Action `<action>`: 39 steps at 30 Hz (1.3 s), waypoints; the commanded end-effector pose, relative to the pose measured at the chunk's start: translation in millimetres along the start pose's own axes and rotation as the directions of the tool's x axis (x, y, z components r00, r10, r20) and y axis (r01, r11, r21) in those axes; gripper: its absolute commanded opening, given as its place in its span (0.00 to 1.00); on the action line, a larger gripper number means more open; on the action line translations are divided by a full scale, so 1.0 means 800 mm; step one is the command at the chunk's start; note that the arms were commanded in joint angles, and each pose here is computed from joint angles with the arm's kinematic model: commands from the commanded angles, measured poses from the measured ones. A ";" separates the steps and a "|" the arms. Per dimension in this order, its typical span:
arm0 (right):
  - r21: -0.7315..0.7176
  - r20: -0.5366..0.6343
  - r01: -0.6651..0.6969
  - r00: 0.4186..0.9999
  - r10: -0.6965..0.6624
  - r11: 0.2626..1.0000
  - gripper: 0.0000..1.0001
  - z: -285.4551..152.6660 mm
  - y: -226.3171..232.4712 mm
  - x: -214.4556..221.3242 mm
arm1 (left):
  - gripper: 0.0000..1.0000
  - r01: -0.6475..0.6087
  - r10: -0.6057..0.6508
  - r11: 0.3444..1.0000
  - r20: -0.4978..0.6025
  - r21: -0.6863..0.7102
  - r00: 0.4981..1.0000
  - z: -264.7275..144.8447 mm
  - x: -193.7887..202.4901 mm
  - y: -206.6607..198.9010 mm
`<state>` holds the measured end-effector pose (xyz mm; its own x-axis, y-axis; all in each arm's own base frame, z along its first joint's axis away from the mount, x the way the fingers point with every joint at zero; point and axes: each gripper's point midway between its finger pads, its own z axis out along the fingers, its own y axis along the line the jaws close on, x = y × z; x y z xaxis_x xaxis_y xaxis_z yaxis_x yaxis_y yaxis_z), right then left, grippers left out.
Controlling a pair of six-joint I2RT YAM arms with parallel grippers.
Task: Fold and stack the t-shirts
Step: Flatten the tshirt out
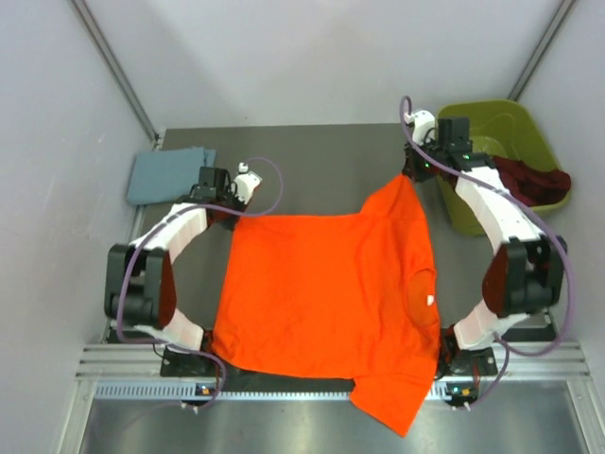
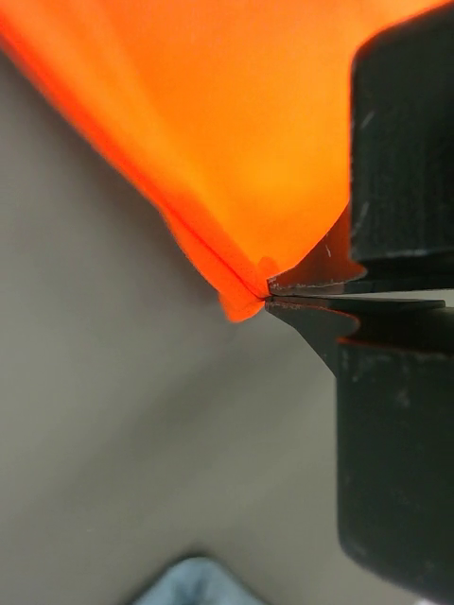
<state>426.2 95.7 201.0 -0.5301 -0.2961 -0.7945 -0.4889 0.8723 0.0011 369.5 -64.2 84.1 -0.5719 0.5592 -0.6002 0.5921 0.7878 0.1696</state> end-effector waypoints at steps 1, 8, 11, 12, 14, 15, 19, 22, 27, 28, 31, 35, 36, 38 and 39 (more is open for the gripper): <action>0.019 0.128 0.062 0.990 -0.064 0.998 0.00 0.036 -0.032 -0.073 | 0.00 0.010 0.003 0.996 0.146 -0.083 0.989 0.016 -0.080 0.063; 0.054 0.098 0.019 0.995 -0.024 0.998 0.00 0.161 -0.108 -0.108 | 0.00 0.094 -0.091 0.992 0.041 -0.078 0.995 0.101 -0.103 0.120; 0.074 0.096 0.001 0.995 -0.008 0.997 0.00 0.189 -0.130 -0.116 | 0.00 0.098 -0.095 0.992 0.042 -0.084 0.995 0.122 -0.124 0.141; 0.077 0.093 -0.004 0.996 -0.003 0.997 0.00 0.196 -0.134 -0.115 | 0.00 0.091 -0.089 0.992 0.033 -0.090 0.996 0.127 -0.125 0.146; 0.086 0.107 -0.022 0.994 0.012 0.996 0.00 0.213 -0.142 -0.114 | 0.00 0.087 -0.083 0.990 0.036 -0.108 0.996 0.141 -0.135 0.161; 0.094 0.116 -0.025 0.993 0.014 0.995 0.00 0.218 -0.144 -0.115 | 0.00 0.098 -0.094 0.988 0.037 -0.119 0.995 0.144 -0.138 0.168; 0.130 0.176 -0.054 0.984 0.030 0.990 0.00 0.239 -0.154 -0.122 | 0.00 0.145 -0.135 0.977 0.073 -0.155 0.988 0.154 -0.153 0.199; 0.152 0.184 -0.050 0.983 0.022 0.987 0.00 0.249 -0.158 -0.122 | 0.00 0.134 -0.121 0.975 0.083 -0.177 0.989 0.158 -0.155 0.212; 0.159 0.208 -0.038 0.978 0.004 0.987 0.00 0.270 -0.156 -0.124 | 0.00 0.159 -0.147 0.968 0.075 -0.192 0.986 0.162 -0.142 0.223; 0.164 0.214 -0.036 0.977 0.000 0.986 0.00 0.275 -0.158 -0.125 | 0.00 0.169 -0.159 0.967 0.070 -0.190 0.985 0.163 -0.138 0.224; 0.168 0.234 -0.029 0.972 -0.011 0.985 0.00 0.287 -0.151 -0.130 | 0.00 0.203 -0.195 0.962 0.061 -0.184 0.979 0.158 -0.129 0.221; 0.136 0.272 -0.015 0.962 -0.023 0.991 0.00 0.291 -0.128 -0.148 | 0.00 0.199 -0.192 0.962 0.052 -0.188 0.980 0.149 -0.120 0.216; 0.132 0.274 -0.014 0.961 -0.023 0.991 0.00 0.293 -0.126 -0.148 | 0.00 0.199 -0.193 0.962 0.051 -0.187 0.980 0.146 -0.118 0.214; 0.123 0.283 -0.006 0.959 -0.029 0.992 0.00 0.291 -0.118 -0.155 | 0.00 0.209 -0.203 0.961 0.054 -0.181 0.978 0.146 -0.118 0.212; 0.124 0.286 -0.010 0.958 -0.027 0.992 0.00 0.289 -0.119 -0.156 | 0.00 0.211 -0.203 0.960 0.060 -0.182 0.977 0.144 -0.121 0.212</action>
<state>684.3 125.6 107.0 -0.4310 -0.2250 -0.8739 -0.3901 0.9197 -0.0445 585.1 -17.6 37.9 -0.6895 0.3964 -0.6062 0.3824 0.9100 0.1602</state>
